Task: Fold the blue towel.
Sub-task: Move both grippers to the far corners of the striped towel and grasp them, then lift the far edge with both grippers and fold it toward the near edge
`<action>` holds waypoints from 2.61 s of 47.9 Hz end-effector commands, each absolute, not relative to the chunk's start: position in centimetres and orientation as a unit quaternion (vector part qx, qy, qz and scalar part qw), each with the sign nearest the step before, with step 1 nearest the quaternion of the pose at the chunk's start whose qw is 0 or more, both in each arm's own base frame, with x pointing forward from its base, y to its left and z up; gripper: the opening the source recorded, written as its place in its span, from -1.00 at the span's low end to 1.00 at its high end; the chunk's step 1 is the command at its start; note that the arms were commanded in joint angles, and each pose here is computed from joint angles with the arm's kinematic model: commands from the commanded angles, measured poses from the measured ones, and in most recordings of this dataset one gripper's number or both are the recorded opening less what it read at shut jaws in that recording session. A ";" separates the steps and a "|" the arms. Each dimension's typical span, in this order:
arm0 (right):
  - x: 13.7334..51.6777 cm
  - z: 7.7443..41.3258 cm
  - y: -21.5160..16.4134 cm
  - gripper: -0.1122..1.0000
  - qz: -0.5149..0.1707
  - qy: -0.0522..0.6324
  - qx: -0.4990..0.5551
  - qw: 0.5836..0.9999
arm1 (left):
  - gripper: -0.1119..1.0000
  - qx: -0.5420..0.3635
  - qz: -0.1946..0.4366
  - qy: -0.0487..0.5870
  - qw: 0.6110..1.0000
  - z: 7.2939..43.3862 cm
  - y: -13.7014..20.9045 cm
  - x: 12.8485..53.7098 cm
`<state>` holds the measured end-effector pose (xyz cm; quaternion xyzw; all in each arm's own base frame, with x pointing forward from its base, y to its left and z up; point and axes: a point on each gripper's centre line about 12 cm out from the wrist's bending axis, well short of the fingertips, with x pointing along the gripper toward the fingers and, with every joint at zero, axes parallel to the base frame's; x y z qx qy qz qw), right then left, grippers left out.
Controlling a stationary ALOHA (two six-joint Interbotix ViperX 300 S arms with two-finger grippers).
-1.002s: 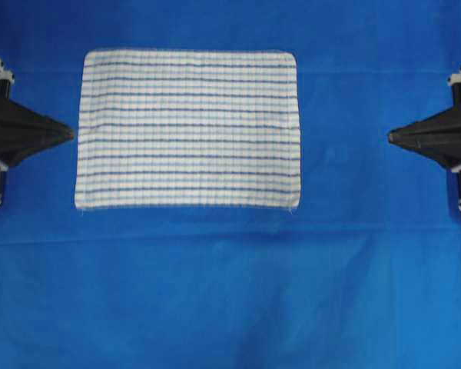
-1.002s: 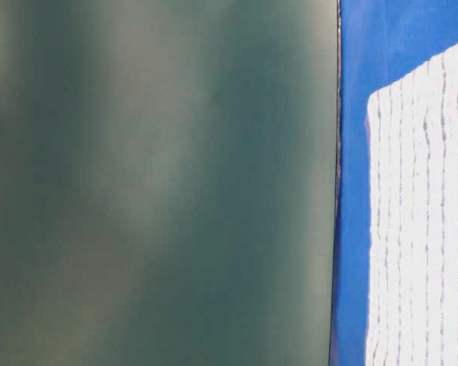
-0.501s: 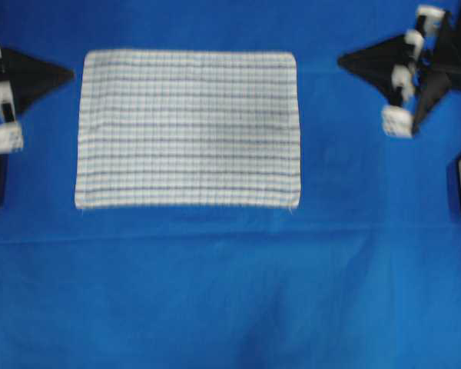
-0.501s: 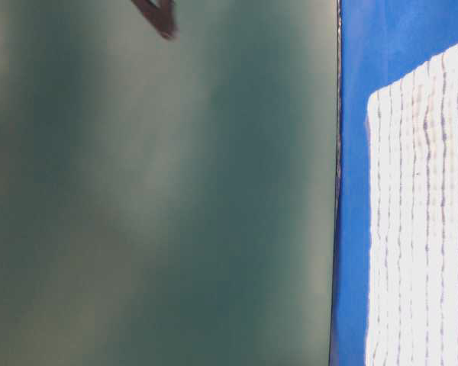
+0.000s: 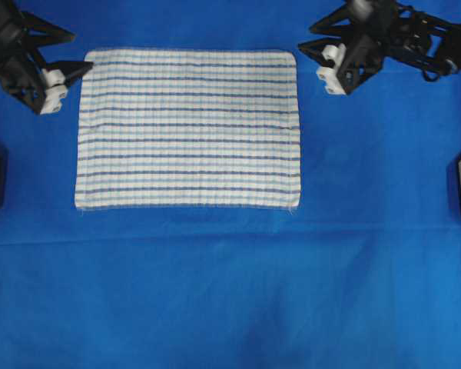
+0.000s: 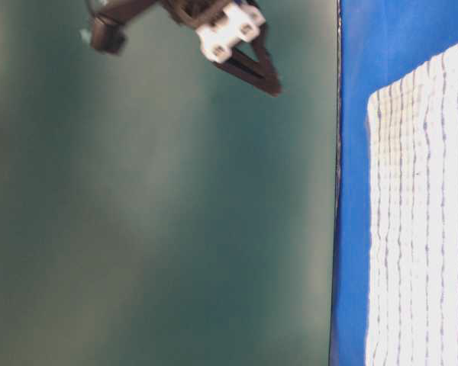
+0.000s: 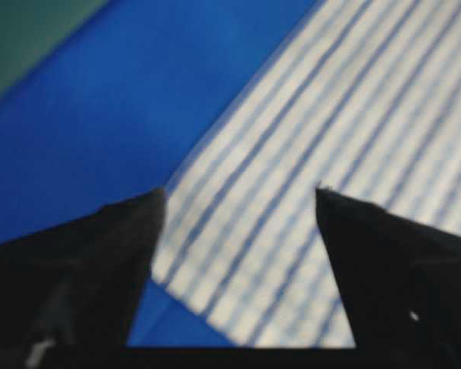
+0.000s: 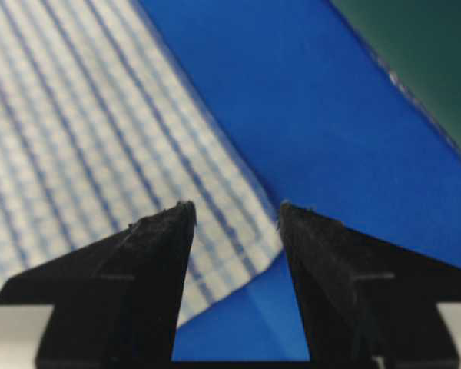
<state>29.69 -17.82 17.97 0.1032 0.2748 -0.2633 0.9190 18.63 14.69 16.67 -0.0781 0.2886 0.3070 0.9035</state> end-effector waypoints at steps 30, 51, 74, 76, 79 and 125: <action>32.8 9.8 -22.4 0.15 -0.283 0.336 0.123 0.890 | 0.60 -0.128 0.347 0.375 0.850 9.3 19.7 19.2; 32.7 9.1 -22.5 -0.69 -0.280 0.346 0.120 0.888 | -0.65 -0.131 0.337 0.396 0.844 7.7 19.5 19.5; 32.7 11.2 -22.3 -0.69 -0.280 0.325 0.114 0.896 | -0.75 -0.104 0.324 0.368 0.865 9.9 18.9 20.4; 32.7 11.7 -22.2 -0.69 -0.281 0.321 0.113 0.898 | -0.75 -0.099 0.323 0.362 0.869 10.4 18.8 20.5; 32.6 12.4 -22.1 -0.69 -0.281 0.315 0.112 0.900 | -0.75 -0.095 0.321 0.353 0.874 11.3 18.4 20.5; 32.3 17.4 -8.4 -0.69 -0.141 0.299 0.100 0.938 | -0.75 -0.099 0.148 0.298 0.938 17.4 5.1 17.8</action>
